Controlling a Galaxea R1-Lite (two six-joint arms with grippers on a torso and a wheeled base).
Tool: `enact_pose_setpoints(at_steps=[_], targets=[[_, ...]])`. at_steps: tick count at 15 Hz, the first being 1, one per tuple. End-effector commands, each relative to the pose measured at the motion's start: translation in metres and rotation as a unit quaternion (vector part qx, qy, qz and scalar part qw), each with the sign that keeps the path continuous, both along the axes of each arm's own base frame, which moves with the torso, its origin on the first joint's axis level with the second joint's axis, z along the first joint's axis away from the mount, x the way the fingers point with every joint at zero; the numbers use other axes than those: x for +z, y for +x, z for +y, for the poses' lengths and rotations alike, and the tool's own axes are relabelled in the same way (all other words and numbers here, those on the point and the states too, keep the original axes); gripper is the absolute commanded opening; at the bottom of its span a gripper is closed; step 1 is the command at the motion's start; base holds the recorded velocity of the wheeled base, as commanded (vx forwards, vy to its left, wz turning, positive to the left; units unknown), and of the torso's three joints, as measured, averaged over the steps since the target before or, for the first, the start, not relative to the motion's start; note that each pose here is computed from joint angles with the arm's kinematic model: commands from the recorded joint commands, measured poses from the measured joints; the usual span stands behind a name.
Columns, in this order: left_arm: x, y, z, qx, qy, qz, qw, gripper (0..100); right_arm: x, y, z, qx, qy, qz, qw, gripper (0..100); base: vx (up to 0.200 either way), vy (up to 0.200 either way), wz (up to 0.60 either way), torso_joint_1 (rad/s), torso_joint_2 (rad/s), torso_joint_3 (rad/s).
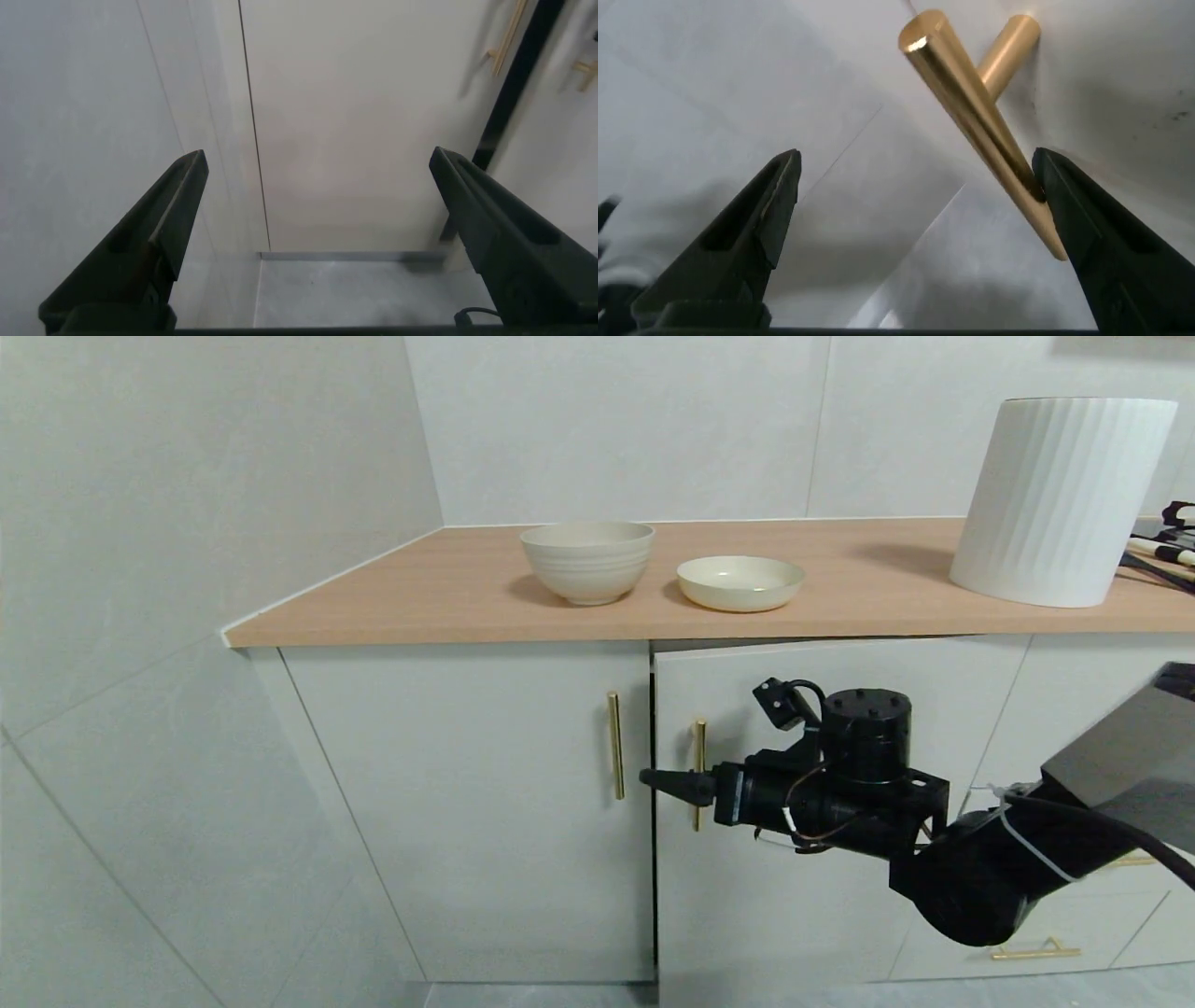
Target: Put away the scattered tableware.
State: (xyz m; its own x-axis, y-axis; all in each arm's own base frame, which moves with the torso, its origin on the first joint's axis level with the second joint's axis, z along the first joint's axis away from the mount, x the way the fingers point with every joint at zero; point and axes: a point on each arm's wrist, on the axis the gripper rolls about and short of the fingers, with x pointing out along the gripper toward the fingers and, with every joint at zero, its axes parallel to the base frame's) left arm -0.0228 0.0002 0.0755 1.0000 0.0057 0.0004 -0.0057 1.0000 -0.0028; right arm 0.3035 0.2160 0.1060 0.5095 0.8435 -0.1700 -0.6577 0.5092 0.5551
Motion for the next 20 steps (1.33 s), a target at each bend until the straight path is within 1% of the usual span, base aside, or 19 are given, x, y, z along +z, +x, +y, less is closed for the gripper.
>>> enact_pose_setpoints(at_steps=[1,2,5,8,12,16,17,18,19,20], targets=[[0.0,0.0,0.0,0.0,0.0,0.0,1.0,100,0.009,-0.018,-0.01,0.034,0.004,0.006,0.999,100,0.0,0.0,0.0,0.0,0.0,0.0],[0.0,0.0,0.0,0.0,0.0,0.0,1.0,100,0.009,-0.026,-0.014,0.058,0.006,0.013,0.998,100,0.0,0.0,0.0,0.0,0.0,0.0],[0.0,0.0,0.0,0.0,0.0,0.0,1.0,100,0.017,-0.051,-0.03,0.099,0.01,0.02,0.995,100,0.0,0.0,0.0,0.0,0.0,0.0],[0.0,0.0,0.0,0.0,0.0,0.0,1.0,100,0.014,-0.073,-0.044,0.102,0.002,0.036,0.994,100,0.0,0.0,0.0,0.0,0.0,0.0],[0.0,0.0,0.0,0.0,0.0,0.0,1.0,100,0.02,-0.095,-0.06,0.101,0.003,0.034,0.994,100,0.0,0.0,0.0,0.0,0.0,0.0],[0.0,0.0,0.0,0.0,0.0,0.0,1.0,100,0.021,-0.1,-0.063,0.1,0.003,0.034,0.994,100,0.0,0.0,0.0,0.0,0.0,0.0],[0.0,0.0,0.0,0.0,0.005,0.0,1.0,100,0.02,-0.099,-0.063,0.099,0.002,0.034,0.994,100,0.0,0.0,0.0,0.0,0.0,0.0],[0.0,0.0,0.0,0.0,0.014,0.001,0.9999,100,0.019,-0.099,-0.063,0.1,0.001,0.036,0.994,100,0.0,0.0,0.0,0.0,0.0,0.0],[0.0,0.0,0.0,0.0,0.018,0.001,0.9998,100,0.018,-0.099,-0.063,0.1,0.0,0.038,0.994,100,0.0,0.0,0.0,0.0,0.0,0.0],[0.0,0.0,0.0,0.0,0.014,0.001,0.9999,100,0.018,-0.099,-0.063,0.1,0.0,0.039,0.994,100,0.0,0.0,0.0,0.0,0.0,0.0]])
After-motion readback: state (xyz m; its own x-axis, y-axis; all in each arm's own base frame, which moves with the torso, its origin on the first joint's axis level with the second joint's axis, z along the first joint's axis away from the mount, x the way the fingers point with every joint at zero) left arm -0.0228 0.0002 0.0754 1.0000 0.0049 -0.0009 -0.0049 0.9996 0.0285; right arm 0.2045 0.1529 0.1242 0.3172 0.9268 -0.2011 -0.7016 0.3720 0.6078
